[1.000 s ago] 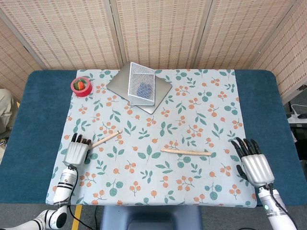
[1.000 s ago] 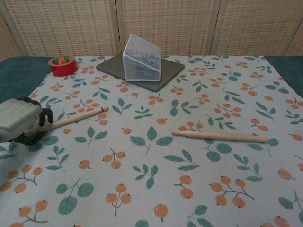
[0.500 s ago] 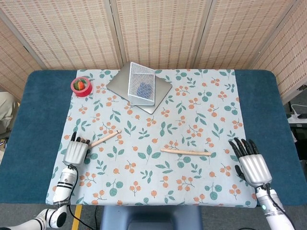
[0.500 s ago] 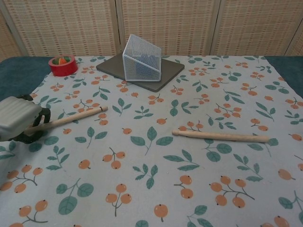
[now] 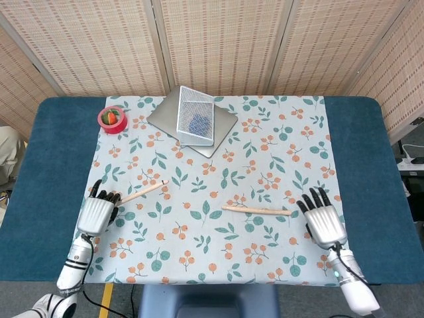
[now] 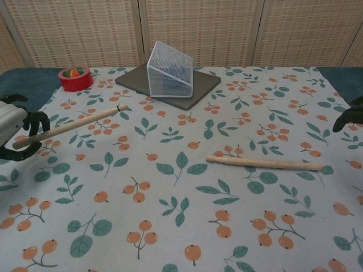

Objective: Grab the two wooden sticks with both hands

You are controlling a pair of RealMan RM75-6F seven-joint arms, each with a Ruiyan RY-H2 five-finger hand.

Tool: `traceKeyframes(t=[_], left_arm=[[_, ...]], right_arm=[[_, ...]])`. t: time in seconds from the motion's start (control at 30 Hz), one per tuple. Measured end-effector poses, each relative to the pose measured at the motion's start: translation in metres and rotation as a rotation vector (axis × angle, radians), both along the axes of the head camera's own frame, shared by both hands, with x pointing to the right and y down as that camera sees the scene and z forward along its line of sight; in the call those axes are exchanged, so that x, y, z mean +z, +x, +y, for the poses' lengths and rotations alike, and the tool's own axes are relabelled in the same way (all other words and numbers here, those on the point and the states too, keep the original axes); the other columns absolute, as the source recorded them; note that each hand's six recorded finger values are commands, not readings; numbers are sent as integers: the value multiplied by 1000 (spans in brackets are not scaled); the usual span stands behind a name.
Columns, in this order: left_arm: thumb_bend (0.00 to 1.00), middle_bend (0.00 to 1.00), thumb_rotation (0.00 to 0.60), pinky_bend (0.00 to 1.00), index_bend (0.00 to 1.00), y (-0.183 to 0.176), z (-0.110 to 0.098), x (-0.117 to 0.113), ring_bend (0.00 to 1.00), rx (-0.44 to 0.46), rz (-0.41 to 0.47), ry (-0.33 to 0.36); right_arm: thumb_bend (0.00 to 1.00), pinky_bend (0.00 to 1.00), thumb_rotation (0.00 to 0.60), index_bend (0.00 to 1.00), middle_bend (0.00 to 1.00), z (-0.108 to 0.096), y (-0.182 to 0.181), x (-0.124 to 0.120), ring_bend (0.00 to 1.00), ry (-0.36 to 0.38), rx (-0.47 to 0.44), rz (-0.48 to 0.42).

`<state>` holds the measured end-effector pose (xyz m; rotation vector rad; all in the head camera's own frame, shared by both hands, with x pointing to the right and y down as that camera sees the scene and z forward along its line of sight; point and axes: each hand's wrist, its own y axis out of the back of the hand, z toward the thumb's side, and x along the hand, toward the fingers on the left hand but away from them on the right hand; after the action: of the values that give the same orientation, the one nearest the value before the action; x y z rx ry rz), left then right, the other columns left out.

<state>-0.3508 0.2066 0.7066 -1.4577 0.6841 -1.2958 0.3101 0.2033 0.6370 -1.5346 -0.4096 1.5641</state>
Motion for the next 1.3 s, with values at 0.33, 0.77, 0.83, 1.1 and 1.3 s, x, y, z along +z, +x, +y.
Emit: traceKeyframes(t=[0.33, 0.77, 0.83, 1.1, 1.3], left_arm=[[535, 838, 600, 147, 826, -21, 11, -20, 448, 14, 27, 11], [533, 839, 600, 147, 826, -28, 7, -21, 449, 13, 26, 19], [533, 839, 600, 147, 827, -28, 8, -21, 449, 15, 28, 15], [533, 838, 600, 146, 827, -29, 7, -22, 449, 12, 34, 20], [534, 839, 600, 147, 827, -33, 7, -23, 450, 8, 31, 22]], right_arm=[[365, 26, 600, 333, 277, 3, -63, 63, 13, -64, -29, 53], [365, 55, 600, 398, 313, -2, -77, 79, 69, -66, -29, 75], [364, 72, 600, 431, 332, -2, -81, 83, 89, -67, -36, 80], [365, 203, 600, 645, 491, -1, -92, 90, 280, -52, -54, 105], [364, 311, 600, 832, 662, 0, -97, 87, 470, -23, -65, 104]])
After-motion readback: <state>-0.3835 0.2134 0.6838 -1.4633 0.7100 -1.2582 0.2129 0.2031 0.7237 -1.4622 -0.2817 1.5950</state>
